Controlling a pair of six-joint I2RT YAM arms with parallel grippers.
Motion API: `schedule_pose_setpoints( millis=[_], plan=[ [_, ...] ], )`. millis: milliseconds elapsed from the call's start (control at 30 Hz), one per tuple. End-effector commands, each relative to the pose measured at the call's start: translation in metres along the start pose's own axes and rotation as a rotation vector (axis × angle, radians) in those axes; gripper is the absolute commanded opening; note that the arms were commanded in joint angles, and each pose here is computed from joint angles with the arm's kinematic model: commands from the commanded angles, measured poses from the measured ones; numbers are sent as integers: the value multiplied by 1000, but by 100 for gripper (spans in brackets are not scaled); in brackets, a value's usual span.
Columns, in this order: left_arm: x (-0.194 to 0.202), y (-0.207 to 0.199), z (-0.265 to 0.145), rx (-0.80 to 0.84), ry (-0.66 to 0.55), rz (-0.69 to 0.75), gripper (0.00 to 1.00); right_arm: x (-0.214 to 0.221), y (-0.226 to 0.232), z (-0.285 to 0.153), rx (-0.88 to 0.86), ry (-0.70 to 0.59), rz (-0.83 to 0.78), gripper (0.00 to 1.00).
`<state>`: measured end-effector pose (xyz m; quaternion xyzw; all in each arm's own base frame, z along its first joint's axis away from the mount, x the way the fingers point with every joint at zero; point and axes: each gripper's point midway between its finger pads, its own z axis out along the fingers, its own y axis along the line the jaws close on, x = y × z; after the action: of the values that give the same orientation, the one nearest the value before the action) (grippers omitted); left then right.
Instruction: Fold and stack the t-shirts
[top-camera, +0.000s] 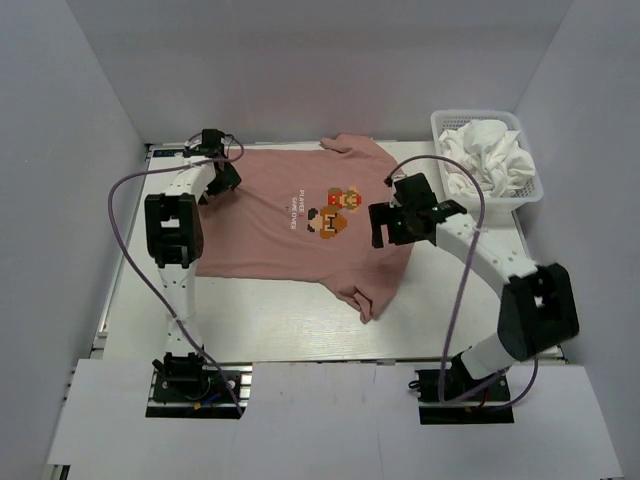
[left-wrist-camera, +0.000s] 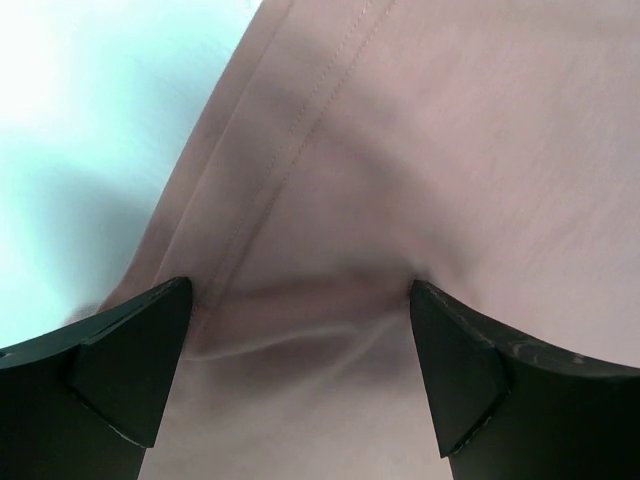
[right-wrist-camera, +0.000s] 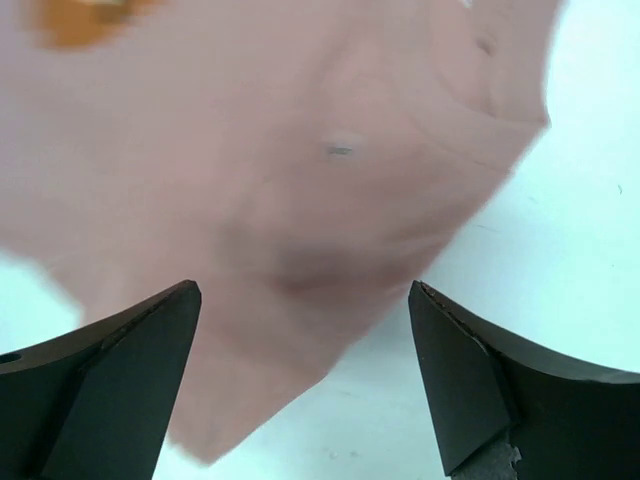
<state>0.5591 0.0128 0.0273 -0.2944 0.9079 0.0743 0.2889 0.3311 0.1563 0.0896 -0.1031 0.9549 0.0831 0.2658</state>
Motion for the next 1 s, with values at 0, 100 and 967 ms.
schedule_pose_setpoints(
  millis=[0,100,967],
  plan=[
    [-25,0,-77,99,-35,10,100,-9,54,-50,-212,-102,-201,90],
    [-23,11,-126,125,-74,11,100,11,97,-70,-358,-91,-246,90],
    [197,113,-279,549,169,-99,100,100,79,-18,-159,-44,161,0]
  ],
)
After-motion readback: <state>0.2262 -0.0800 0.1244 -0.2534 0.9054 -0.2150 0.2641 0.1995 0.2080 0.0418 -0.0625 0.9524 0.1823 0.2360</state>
